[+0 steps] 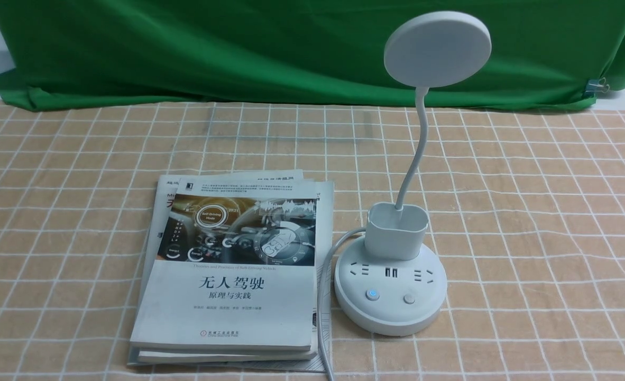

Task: Turn off the desk lamp on the light coffee tablecloth by hand.

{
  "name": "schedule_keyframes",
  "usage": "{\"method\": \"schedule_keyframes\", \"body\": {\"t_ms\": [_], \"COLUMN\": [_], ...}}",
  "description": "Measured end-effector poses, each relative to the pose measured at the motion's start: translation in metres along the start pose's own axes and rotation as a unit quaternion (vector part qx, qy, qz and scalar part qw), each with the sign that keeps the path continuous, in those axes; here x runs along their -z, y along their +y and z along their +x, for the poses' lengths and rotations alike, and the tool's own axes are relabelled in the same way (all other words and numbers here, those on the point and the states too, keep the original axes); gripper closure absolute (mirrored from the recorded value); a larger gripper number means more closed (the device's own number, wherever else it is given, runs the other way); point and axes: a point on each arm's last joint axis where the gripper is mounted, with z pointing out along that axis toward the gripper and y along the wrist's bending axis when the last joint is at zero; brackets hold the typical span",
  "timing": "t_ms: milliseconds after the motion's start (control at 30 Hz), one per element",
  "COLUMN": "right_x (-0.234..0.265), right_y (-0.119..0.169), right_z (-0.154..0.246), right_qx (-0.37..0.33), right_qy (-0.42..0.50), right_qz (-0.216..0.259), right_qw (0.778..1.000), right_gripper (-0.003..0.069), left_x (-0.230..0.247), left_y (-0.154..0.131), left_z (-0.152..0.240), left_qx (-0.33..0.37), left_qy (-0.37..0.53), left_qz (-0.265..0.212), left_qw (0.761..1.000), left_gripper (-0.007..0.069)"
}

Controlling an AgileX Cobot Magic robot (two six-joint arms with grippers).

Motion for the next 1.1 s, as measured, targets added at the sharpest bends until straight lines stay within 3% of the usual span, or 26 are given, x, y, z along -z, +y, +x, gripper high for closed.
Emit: {"method": "schedule_keyframes", "body": {"t_ms": [1100], "right_x": [0.0000], "right_y": [0.0000], "right_z": [0.0000], "right_qx": [-0.001], "right_qy": [0.000], "right_qz": [0.000], "right_qw": [1.000], "right_gripper": [0.0562], "left_x": [0.0000], "left_y": [0.0000], "left_z": [0.0000], "left_qx": [0.000], "left_qy": [0.000], "left_qz": [0.000], "left_qw": [1.000], "left_gripper": [0.0620]}}
